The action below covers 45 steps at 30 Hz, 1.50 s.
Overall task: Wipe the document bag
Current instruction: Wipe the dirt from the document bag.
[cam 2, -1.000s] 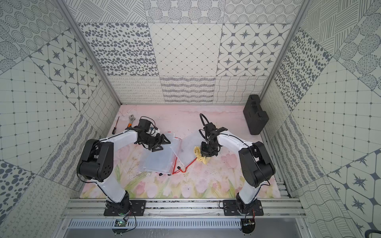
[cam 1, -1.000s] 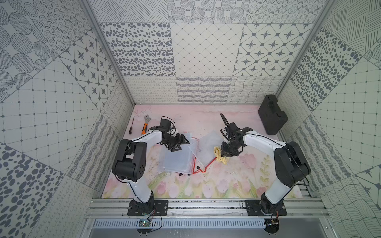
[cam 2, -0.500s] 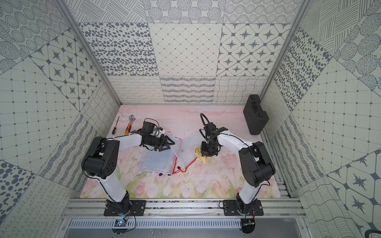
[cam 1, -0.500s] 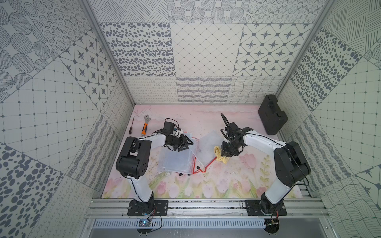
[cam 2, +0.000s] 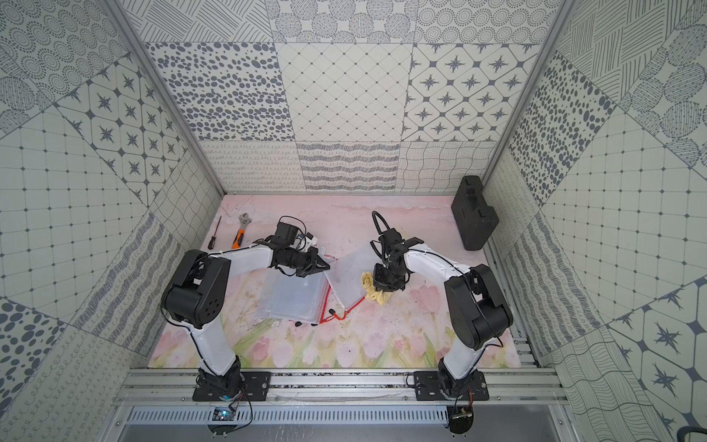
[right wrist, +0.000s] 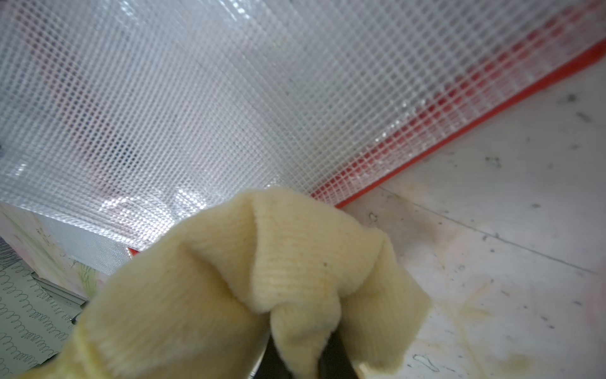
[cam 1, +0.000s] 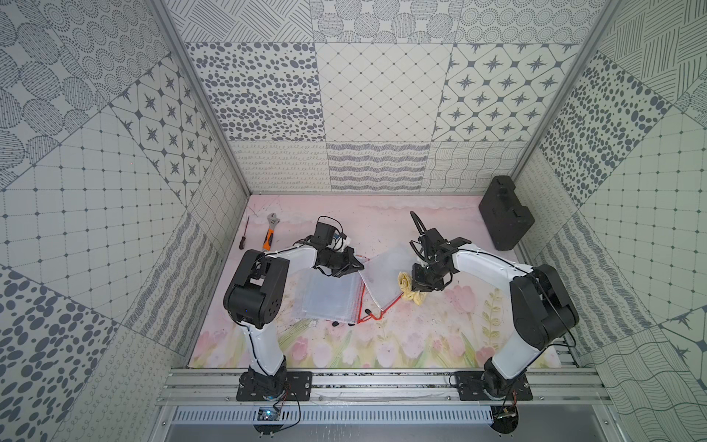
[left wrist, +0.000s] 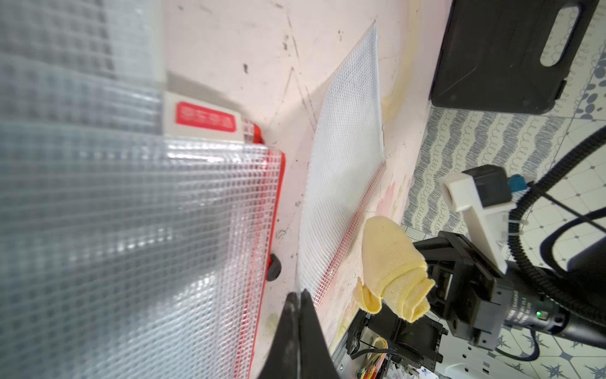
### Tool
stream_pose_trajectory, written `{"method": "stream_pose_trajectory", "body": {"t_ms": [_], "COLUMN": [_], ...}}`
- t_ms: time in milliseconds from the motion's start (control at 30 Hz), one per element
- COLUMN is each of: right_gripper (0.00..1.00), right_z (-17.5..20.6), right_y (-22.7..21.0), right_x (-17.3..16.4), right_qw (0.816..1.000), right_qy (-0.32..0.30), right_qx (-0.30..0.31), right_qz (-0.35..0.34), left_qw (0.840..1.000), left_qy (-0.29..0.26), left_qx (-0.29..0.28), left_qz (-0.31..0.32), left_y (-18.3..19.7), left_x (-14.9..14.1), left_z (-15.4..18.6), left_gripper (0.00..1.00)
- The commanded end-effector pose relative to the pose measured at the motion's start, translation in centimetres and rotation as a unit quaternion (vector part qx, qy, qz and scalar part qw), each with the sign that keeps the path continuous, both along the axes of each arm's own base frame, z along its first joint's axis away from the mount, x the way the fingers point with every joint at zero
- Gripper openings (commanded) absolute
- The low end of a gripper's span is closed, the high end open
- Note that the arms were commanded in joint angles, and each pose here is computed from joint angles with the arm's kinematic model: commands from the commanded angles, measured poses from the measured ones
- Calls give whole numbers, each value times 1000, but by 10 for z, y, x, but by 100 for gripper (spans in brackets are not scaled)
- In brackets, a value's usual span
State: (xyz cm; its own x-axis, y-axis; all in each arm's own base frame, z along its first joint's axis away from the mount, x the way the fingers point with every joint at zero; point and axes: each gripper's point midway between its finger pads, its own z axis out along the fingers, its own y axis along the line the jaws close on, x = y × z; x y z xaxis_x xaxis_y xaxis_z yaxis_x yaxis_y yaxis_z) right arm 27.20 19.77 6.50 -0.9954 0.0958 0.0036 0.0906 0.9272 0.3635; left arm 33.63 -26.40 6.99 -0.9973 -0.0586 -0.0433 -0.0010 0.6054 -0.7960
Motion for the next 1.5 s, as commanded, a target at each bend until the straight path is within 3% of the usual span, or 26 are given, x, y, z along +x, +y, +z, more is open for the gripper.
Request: {"method": "stream_pose_trajectory", "body": {"t_ms": [0,200,333,467,667,900,1000,1067,1167,1300,1367,1467], "right_gripper": [0,0,0,0,0,0,0,0,0,0,0,0], "right_z": [31,23,-5,-37,-64,-46,-40,-36,-27,-37,-48,-57], "right_y": [13,45,68,65,5,-101,-120,-105,-47,31,32,-1], "right_x": [9,5,3,10,26,54,63,66,57,29,27,39], "right_qw": [998,998,997,999,998,987,985,987,993,998,998,996], "right_qy": [-46,-33,-6,13,36,27,21,22,3,17,28,36], "right_qx": [42,53,56,28,-35,-117,-128,-120,-116,-55,-50,-80], "right_qz": [-7,31,45,25,-38,-106,-117,-101,-33,23,15,-9], "left_qw": [998,996,996,995,992,990,990,991,990,990,990,989], "left_qy": [-7,10,22,26,25,29,29,30,33,36,36,34], "left_qx": [9,25,40,51,68,83,81,81,86,90,92,95], "left_qz": [-54,-86,-82,-82,-100,-111,-109,-106,-106,-104,-104,-106], "left_y": [-47,-86,-87,-83,-77,-71,-71,-71,-71,-72,-72,-71], "left_x": [-25,-55,-65,-70,-76,-82,-81,-80,-79,-77,-77,-77], "left_z": [6,-14,-30,-36,-37,-43,-43,-44,-46,-48,-48,-46], "left_gripper": [0,0,0,0,0,0,0,0,0,0,0,0]}}
